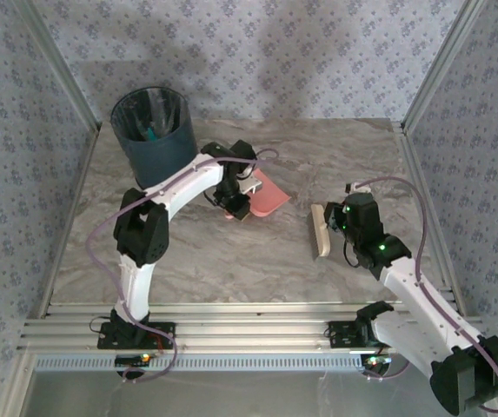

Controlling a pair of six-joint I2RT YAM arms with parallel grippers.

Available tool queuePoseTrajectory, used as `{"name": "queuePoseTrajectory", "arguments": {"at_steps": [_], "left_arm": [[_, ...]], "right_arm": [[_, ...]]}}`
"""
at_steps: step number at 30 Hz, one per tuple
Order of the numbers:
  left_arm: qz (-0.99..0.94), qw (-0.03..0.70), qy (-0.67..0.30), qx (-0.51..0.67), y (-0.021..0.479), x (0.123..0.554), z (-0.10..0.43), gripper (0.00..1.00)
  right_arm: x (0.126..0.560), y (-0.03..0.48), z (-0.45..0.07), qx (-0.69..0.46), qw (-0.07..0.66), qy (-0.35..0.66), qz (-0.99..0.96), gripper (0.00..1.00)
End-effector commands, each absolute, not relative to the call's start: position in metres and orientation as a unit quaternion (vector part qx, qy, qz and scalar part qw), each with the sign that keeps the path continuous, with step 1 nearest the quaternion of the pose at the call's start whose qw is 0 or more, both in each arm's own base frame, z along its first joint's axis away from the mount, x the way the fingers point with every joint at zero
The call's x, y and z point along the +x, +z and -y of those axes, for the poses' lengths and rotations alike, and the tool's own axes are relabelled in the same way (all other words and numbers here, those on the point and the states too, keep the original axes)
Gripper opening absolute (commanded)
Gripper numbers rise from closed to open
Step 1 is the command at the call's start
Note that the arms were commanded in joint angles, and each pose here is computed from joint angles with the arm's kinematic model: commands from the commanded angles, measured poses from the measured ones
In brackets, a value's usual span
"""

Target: Sweep away the paper scraps from the table

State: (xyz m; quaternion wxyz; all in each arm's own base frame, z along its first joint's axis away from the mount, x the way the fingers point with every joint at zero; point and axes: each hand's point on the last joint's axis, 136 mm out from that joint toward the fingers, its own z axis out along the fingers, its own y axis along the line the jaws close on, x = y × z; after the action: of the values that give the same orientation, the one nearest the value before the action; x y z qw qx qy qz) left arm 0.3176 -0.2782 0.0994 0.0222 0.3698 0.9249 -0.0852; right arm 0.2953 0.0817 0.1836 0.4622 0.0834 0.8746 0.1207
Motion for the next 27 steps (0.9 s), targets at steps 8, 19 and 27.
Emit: {"name": "queuePoseTrajectory", "arguments": {"at_steps": [8, 19, 27], "left_arm": [[-0.918, -0.003, -0.122, 0.377, 0.062, 0.316, 0.301, 0.0], [-0.916, -0.033, -0.109, 0.384, 0.036, 0.308, 0.297, 0.02], [-0.917, -0.034, -0.09, 0.386, 0.028, 0.311, 0.291, 0.18]], "right_arm": [[0.294, 0.194, -0.072, 0.093, 0.476, 0.104, -0.868, 0.0], [0.294, 0.193, -0.072, 0.089, 0.475, 0.103, -0.87, 0.0], [0.293, 0.188, -0.073, 0.089, 0.468, 0.106, -0.873, 0.0]]}}
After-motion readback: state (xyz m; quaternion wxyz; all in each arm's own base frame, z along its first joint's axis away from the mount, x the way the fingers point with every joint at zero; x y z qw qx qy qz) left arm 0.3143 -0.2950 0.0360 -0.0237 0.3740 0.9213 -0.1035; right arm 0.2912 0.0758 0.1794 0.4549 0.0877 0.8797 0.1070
